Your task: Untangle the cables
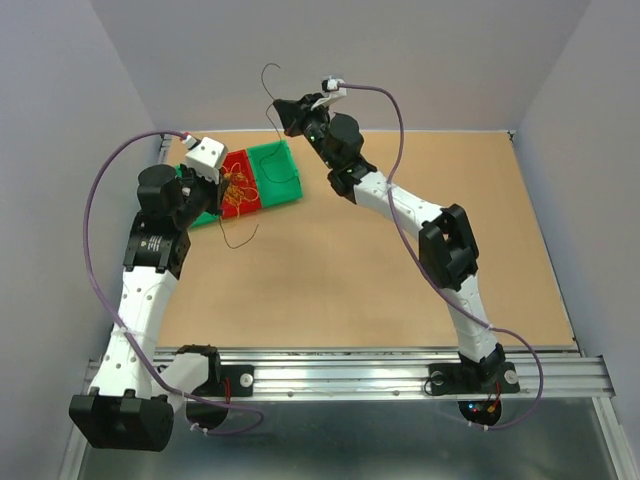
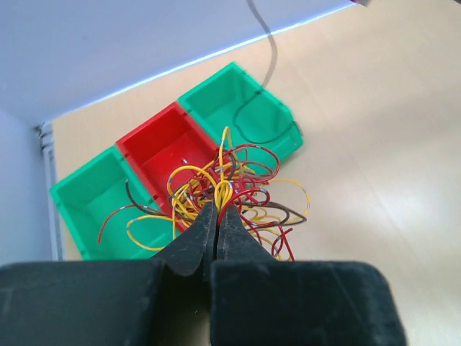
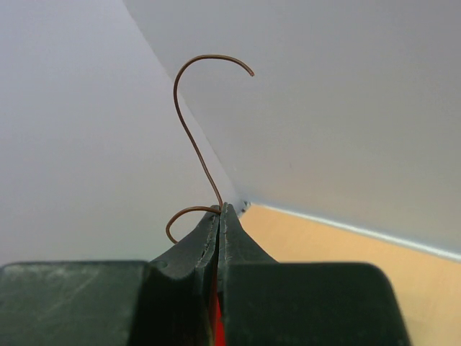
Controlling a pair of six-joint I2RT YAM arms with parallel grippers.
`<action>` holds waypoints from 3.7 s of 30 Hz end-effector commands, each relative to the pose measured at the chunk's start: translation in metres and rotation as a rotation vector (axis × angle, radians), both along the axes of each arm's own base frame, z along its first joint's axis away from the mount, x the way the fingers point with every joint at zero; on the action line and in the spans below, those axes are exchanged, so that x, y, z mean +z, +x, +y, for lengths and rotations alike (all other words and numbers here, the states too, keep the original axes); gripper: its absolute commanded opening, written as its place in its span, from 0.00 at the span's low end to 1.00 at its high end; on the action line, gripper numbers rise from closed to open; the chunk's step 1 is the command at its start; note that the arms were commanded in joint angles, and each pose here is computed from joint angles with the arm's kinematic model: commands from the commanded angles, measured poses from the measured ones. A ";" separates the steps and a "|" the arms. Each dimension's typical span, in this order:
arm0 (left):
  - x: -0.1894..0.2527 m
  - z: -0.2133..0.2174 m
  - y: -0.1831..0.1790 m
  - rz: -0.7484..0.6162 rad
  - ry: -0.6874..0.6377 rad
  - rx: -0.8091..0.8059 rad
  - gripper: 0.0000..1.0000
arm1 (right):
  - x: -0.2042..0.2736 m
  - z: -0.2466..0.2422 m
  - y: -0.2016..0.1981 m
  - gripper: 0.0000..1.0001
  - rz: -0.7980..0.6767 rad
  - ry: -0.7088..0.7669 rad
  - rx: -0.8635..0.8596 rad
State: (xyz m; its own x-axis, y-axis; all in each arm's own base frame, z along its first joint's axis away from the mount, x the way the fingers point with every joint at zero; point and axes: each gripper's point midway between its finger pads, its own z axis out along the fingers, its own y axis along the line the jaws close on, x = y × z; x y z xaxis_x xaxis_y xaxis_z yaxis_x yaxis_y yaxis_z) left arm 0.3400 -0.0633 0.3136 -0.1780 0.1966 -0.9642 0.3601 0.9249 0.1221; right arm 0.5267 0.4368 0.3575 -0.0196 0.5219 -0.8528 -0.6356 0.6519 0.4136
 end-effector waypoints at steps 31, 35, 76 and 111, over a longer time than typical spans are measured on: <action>-0.077 -0.094 -0.067 0.031 0.138 -0.628 0.00 | -0.059 -0.015 0.033 0.01 -0.044 -0.119 -0.167; -0.079 -0.095 -0.068 0.034 0.139 -0.633 0.00 | -0.101 -0.006 0.028 0.01 0.000 -0.221 -0.108; -0.095 -0.094 -0.051 0.070 0.136 -0.576 0.00 | -0.170 0.039 0.001 0.47 0.274 -0.516 0.056; -0.109 -0.123 -0.065 0.090 0.064 -0.675 0.00 | -0.208 -0.072 -0.271 0.87 0.188 -0.405 0.464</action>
State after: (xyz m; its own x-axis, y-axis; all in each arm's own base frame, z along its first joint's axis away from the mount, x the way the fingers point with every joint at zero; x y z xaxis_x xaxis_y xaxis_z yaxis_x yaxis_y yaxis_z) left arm 0.2745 -0.1778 0.1889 -0.1309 0.3911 -0.9110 0.8551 0.5096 0.0960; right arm 0.2671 0.3329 0.1079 -0.4461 -0.0202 -0.8948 -0.7247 0.5948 0.3479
